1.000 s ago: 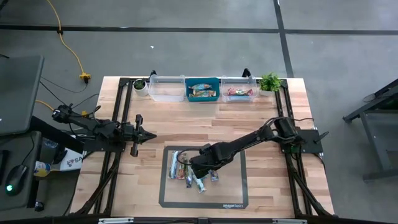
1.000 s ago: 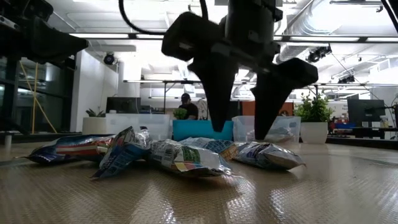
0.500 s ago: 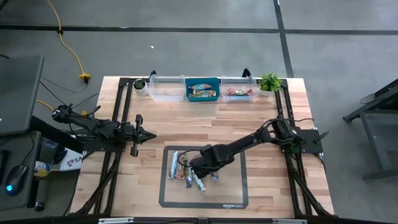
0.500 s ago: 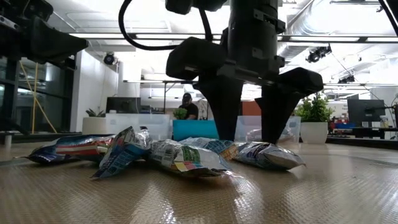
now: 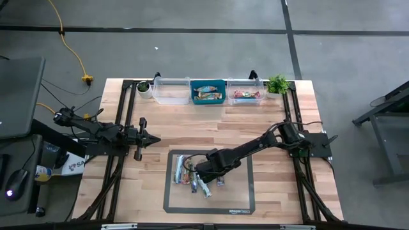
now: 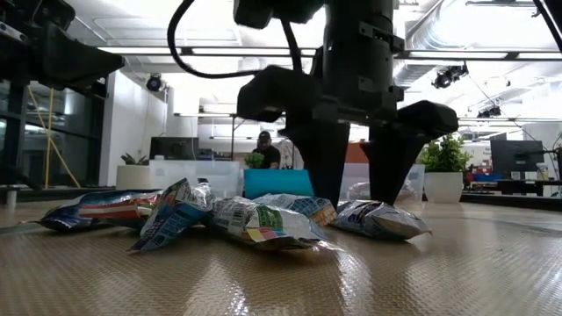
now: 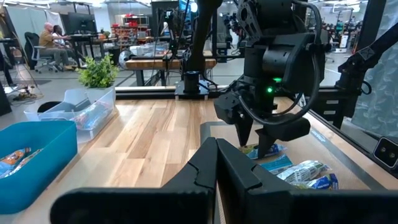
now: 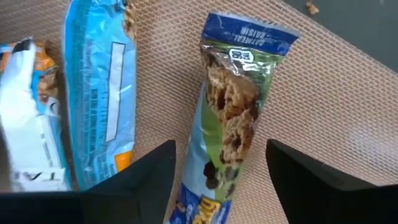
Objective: Pick and place Granola Bars by type
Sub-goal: Put the blue granola bar into the left transparent bin
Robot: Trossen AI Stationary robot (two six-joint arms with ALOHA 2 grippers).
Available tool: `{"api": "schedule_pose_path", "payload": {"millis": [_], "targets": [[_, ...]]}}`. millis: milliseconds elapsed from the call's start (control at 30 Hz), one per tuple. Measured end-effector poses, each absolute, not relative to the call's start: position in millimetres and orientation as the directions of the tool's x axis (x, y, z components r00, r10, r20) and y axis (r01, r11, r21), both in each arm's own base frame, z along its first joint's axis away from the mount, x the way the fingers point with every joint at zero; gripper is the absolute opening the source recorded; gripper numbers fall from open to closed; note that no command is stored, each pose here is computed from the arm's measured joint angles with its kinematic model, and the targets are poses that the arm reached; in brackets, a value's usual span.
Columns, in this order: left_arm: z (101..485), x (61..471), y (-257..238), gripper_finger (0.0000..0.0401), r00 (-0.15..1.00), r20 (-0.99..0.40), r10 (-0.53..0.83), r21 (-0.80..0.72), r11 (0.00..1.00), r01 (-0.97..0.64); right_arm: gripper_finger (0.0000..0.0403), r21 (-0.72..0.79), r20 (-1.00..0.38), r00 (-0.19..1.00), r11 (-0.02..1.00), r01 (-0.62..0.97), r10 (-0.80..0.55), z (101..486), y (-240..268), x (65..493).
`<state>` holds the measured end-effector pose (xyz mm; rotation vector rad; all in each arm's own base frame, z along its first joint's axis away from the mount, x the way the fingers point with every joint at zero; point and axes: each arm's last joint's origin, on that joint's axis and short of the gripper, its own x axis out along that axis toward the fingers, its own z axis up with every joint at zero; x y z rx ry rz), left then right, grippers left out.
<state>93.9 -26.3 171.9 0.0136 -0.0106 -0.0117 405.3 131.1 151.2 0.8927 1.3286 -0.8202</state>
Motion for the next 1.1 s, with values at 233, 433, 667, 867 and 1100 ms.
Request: {"api": "schedule_pose_path", "payload": {"millis": [233,433,667,867,1100], "targets": [[171.9,93.9,-26.3,0.0001,1.0,0.01,-0.012,0.014,1.0,0.012,0.0224,0.071,-0.997,0.075,0.442,0.894,0.007,146.6,131.3,406.9],[171.9,93.9,-26.3,0.0001,1.0,0.01,-0.012,0.014,1.0,0.012,0.0205,0.069,-0.997,0.074,0.442,0.894,0.005,146.2,131.0,406.9],[171.9,93.9,-26.3,0.0001,1.0,0.01,-0.012,0.014,1.0,0.012,0.0175,0.069,-0.997,0.075,0.441,0.895,0.005,146.1,130.9,407.1],[171.9,93.9,-26.3,0.0001,1.0,0.01,-0.012,0.014,1.0,0.012,0.0146,0.073,-0.997,0.078,0.442,0.894,0.007,146.1,131.0,407.4],[171.8,93.9,-26.3,0.0001,1.0,0.01,-0.012,0.014,1.0,0.012,0.012,0.086,-0.996,0.09,0.441,0.893,0.012,146.2,131.4,408.6]]}}
